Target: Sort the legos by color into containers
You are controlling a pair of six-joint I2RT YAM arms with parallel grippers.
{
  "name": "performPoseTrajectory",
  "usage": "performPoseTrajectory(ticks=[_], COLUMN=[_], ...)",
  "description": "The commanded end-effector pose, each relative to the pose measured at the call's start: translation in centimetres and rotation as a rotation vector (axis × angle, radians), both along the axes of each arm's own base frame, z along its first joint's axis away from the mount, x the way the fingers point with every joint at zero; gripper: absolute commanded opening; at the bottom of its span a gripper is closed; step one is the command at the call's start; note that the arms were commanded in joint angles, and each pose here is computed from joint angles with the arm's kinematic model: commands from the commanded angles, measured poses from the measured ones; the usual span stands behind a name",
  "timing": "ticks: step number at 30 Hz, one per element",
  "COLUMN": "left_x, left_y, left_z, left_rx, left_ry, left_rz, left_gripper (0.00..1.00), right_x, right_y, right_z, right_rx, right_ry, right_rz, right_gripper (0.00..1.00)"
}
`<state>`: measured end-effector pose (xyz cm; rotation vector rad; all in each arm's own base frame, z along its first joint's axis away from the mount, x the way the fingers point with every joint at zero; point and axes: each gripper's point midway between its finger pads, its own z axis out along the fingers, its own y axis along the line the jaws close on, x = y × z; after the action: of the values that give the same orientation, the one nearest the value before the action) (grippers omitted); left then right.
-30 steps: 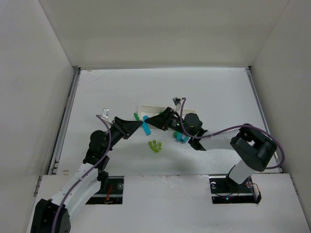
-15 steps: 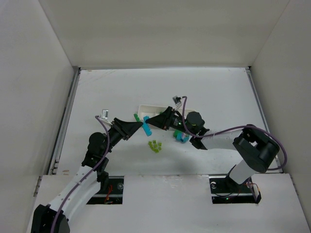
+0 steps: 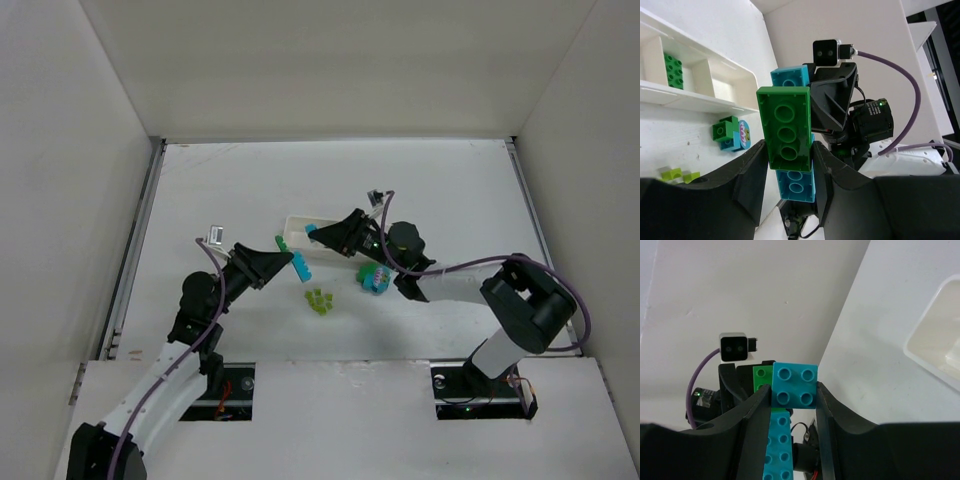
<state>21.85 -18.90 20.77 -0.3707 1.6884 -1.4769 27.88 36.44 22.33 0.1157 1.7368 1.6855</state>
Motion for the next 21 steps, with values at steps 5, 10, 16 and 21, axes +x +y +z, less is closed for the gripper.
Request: performPoseTrajectory(ticks=[5,10,16,21], left_x=[2.1,3.3,4.1,4.3], left_y=[2.8,4.3,4.8,4.9], left_z=[4.7,5.4,3.6,3.1], left_rx=[-0.011,-0.009,0.008,0.017], left_ry=[-0.121,-0.12,-0.082,-0.073], left_rz=[0.127,0.199,0.228,0.235], left_gripper=[0.06,0.08,0.08,0.09], right_x=[4.4,7.7,8.7,9.1], right_y=[1.2,0.6,1.2,2.6], right_z=[-2.1,-5.0,-6.6,-7.6], right_rx=[-0.172,-0.374,-0.497,-0.549], right_ry=[0.019,0.058,0.079,0.095], right_rz=[-0.107,-0.232,-0.256,-0.227], right_gripper=[0.38,0.39,0.42,0.42])
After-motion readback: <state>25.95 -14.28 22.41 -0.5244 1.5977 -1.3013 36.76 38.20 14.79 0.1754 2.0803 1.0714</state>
